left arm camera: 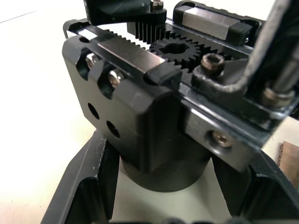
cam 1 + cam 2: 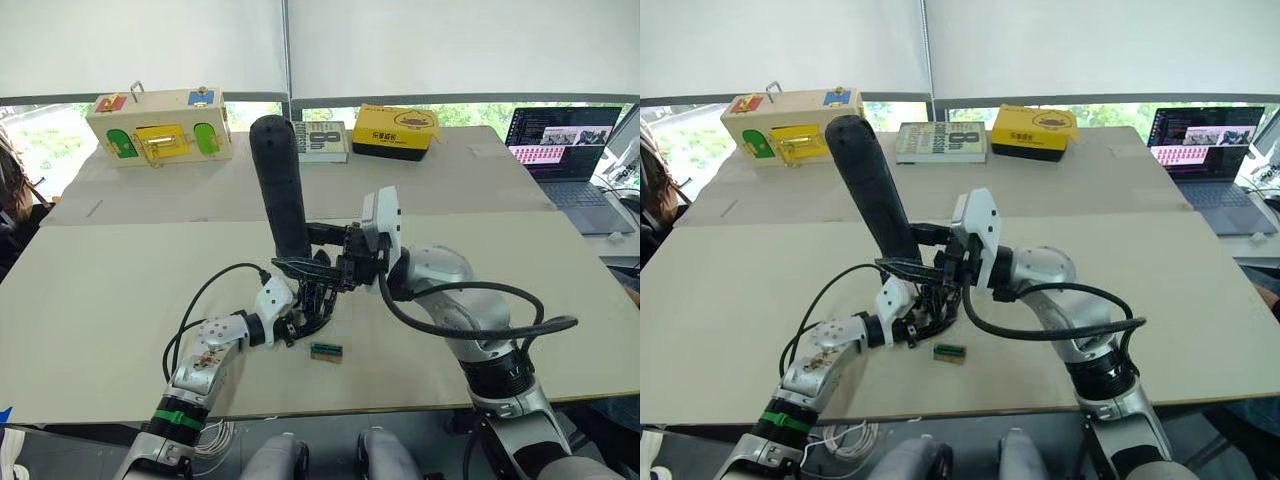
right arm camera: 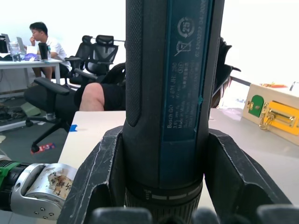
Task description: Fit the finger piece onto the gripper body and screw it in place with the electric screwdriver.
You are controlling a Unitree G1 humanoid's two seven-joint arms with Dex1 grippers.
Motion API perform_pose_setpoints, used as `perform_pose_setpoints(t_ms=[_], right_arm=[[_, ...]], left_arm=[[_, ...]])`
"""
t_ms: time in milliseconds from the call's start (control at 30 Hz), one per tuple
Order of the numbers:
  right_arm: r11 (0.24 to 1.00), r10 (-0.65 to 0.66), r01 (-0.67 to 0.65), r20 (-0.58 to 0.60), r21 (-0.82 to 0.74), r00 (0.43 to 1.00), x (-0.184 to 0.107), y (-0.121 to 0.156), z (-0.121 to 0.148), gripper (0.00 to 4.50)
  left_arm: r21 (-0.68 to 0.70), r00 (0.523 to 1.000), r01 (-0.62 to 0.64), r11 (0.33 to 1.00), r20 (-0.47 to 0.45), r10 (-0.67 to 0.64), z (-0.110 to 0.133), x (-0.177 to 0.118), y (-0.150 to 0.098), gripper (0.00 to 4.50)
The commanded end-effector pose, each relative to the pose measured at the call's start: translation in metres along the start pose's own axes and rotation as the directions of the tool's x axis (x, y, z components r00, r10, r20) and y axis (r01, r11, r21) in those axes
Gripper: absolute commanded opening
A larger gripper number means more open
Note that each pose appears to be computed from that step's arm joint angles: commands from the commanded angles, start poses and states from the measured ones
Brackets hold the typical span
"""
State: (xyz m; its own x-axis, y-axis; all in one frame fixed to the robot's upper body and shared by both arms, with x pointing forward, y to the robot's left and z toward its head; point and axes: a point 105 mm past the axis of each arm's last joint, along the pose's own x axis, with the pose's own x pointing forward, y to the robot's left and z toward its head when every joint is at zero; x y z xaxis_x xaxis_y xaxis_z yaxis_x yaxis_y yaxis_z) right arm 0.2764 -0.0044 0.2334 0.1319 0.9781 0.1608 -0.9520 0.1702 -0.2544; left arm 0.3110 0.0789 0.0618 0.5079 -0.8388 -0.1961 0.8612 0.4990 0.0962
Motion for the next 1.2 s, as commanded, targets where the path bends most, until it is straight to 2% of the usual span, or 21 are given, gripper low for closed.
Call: perform_pose_setpoints(t_ms=[33, 200, 300, 600, 700, 767, 900, 967, 1067, 1133, 1167, 1200], right_arm=[[0.996, 0.031, -0.026, 0.071, -0.080, 0.997, -0.001, 0.003, 0.030, 1.95], [0.998, 0.017, -0.010, 0.117, -0.058, 0.993, -0.006, -0.002, 0.043, 1.95], [0.997, 0.058, -0.050, 0.141, -0.062, 0.988, -0.010, 0.004, 0.049, 1.95], [0.994, 0.107, -0.102, 0.152, -0.044, 0.983, -0.015, 0.014, 0.050, 1.95], [0.990, 0.141, -0.136, 0.169, -0.044, 0.975, -0.017, 0.019, 0.062, 1.95], [0.983, 0.181, -0.176, 0.169, -0.044, 0.969, -0.019, 0.024, 0.070, 1.95], [0.975, 0.221, -0.222, 0.168, -0.014, 0.961, -0.033, 0.031, 0.090, 1.95], [0.975, 0.220, -0.223, 0.126, 0.010, 0.967, -0.046, 0.030, 0.096, 1.95], [0.986, 0.150, -0.152, 0.031, 0.069, 0.988, -0.071, 0.018, 0.104, 1.95], [0.993, 0.046, -0.030, -0.137, 0.114, 0.990, -0.095, 0.001, 0.094, 1.95], [0.990, -0.014, 0.048, -0.246, 0.134, 0.969, -0.110, -0.009, 0.085, 1.95], [0.979, -0.089, 0.151, -0.371, 0.140, 0.924, -0.130, -0.020, 0.074, 1.95]], left_arm=[[-0.045, 0.999, -0.010, 0.999, -0.048, 0.008, -0.018, -0.001, -0.003, 2.31], [-0.042, 0.999, -0.032, 0.999, -0.046, 0.030, -0.019, 0.002, 0.002, 2.31], [-0.042, 0.998, -0.043, 0.998, -0.044, 0.041, -0.020, 0.002, 0.004, 2.31], [-0.044, 0.998, -0.056, 0.997, -0.036, 0.054, -0.021, 0.002, 0.006, 2.31], [-0.026, 0.997, -0.071, 0.997, -0.044, 0.070, -0.022, 0.000, 0.008, 3.79], [-0.019, 0.996, -0.080, 0.997, -0.041, 0.079, -0.022, -0.002, 0.007, 4.44], [-0.020, 0.995, -0.092, 0.996, -0.029, 0.091, -0.023, -0.020, 0.006, 4.44], [-0.020, 0.994, -0.107, 0.994, -0.026, 0.107, -0.022, -0.037, 0.009, 4.44], [-0.021, 0.994, -0.111, 0.994, -0.017, 0.111, -0.018, -0.067, 0.013, 4.44], [-0.049, 0.999, -0.049, 0.998, 0.013, 0.050, -0.012, -0.089, 0.008, 4.44], [-0.068, 0.999, -0.024, 0.997, 0.032, 0.027, -0.007, -0.102, 0.007, 4.44], [-0.076, 0.999, -0.008, 0.997, 0.036, 0.011, -0.004, -0.115, 0.007, 4.44]])
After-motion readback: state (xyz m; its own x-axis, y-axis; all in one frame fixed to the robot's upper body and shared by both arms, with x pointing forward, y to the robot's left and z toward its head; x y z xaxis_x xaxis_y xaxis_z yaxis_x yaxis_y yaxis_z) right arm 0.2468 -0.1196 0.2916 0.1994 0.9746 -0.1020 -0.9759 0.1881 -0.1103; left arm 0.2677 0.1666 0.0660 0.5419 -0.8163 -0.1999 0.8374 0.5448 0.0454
